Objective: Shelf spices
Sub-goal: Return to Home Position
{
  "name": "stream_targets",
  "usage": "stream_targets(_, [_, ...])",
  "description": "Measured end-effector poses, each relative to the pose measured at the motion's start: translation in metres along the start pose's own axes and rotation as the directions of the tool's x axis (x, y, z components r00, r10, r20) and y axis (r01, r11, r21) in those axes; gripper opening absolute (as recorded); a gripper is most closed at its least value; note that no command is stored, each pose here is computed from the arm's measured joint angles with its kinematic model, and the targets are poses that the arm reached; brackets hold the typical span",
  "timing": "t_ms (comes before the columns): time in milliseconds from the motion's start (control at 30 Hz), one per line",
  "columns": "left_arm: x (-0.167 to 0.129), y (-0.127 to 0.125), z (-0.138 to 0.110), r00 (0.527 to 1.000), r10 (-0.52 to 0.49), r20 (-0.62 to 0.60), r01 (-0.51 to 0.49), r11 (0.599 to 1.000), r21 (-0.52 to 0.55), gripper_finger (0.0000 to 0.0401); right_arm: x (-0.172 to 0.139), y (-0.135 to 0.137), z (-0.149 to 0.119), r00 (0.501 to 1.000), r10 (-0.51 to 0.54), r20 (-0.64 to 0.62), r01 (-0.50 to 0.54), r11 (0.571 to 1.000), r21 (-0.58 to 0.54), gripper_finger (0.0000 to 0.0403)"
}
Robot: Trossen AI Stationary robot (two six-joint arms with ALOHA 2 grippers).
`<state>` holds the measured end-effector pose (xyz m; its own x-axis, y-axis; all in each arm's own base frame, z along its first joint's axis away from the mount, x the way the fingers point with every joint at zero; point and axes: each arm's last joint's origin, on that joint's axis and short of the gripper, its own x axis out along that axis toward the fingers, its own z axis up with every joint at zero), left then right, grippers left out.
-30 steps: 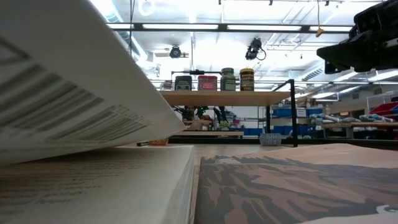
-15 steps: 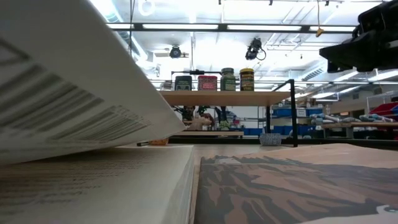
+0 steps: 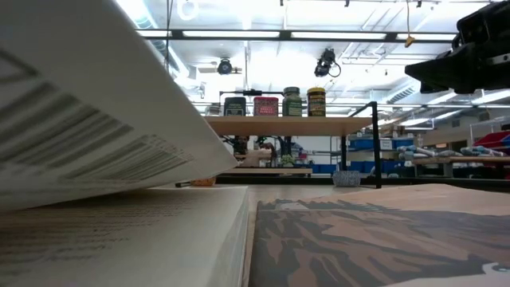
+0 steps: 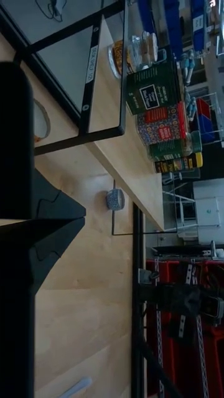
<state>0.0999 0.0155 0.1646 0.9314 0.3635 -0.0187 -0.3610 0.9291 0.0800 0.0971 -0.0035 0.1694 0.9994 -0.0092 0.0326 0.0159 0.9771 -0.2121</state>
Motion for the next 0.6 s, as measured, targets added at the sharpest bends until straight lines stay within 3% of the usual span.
stream_targets(300, [0.0000, 0.0000, -0.0004, 1.000, 0.000, -0.004, 0.000, 1.000, 0.001, 0.0004, 0.0000, -0.0009, -0.0001, 1.000, -0.030, -0.006, 0.030, 0.999, 0.018, 0.0003])
stream_targets(600, [-0.0001, 0.0006, 0.0062, 0.998, 0.007, 0.062, -0.006, 1.000, -0.020, 0.0005, 0.0000, -0.0006, -0.0013, 0.999, -0.027, -0.019, 0.029, 0.988, 0.152, 0.0012])
